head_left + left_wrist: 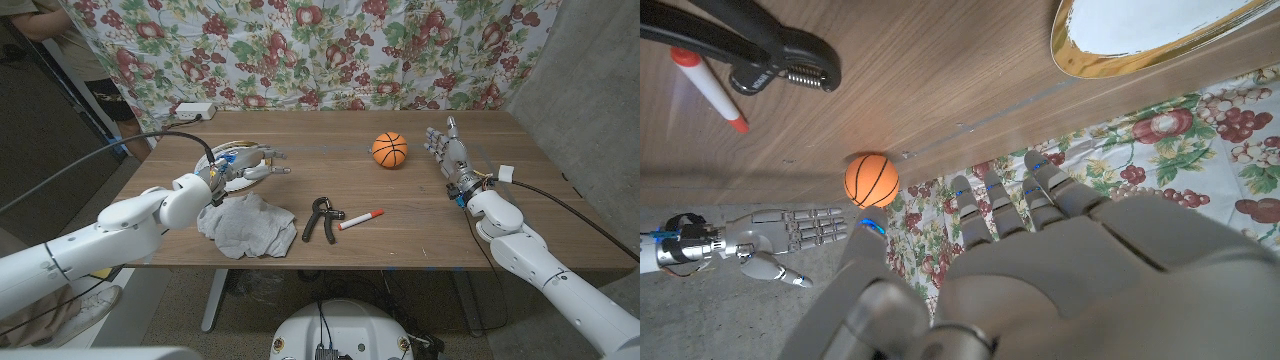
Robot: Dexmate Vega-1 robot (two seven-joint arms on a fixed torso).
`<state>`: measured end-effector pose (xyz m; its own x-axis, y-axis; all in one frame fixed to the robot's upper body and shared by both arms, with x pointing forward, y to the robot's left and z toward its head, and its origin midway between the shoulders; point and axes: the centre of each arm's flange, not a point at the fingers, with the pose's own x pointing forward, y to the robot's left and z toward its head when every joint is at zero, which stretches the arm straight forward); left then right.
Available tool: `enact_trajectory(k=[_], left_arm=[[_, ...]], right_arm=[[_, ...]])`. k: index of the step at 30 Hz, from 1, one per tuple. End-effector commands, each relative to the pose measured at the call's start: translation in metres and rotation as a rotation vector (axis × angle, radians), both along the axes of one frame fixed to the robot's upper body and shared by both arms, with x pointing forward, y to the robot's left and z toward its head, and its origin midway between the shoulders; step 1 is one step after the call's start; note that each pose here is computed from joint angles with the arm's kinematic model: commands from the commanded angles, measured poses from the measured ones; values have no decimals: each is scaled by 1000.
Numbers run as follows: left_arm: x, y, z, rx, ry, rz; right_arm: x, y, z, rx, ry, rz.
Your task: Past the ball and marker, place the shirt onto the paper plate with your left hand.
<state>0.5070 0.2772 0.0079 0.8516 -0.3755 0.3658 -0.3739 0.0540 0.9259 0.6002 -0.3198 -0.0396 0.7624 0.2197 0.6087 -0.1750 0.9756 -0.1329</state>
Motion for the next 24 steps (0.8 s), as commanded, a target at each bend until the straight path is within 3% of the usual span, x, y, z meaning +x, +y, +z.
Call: enact_trajectory(k=[1,24], left_arm=[[-1,2,3,84,-51,8],[-4,0,-7,158,-54,5]], right_arm=[[-1,2,2,-13,-7,1],[-6,-2,-3,-1,-5,-18]])
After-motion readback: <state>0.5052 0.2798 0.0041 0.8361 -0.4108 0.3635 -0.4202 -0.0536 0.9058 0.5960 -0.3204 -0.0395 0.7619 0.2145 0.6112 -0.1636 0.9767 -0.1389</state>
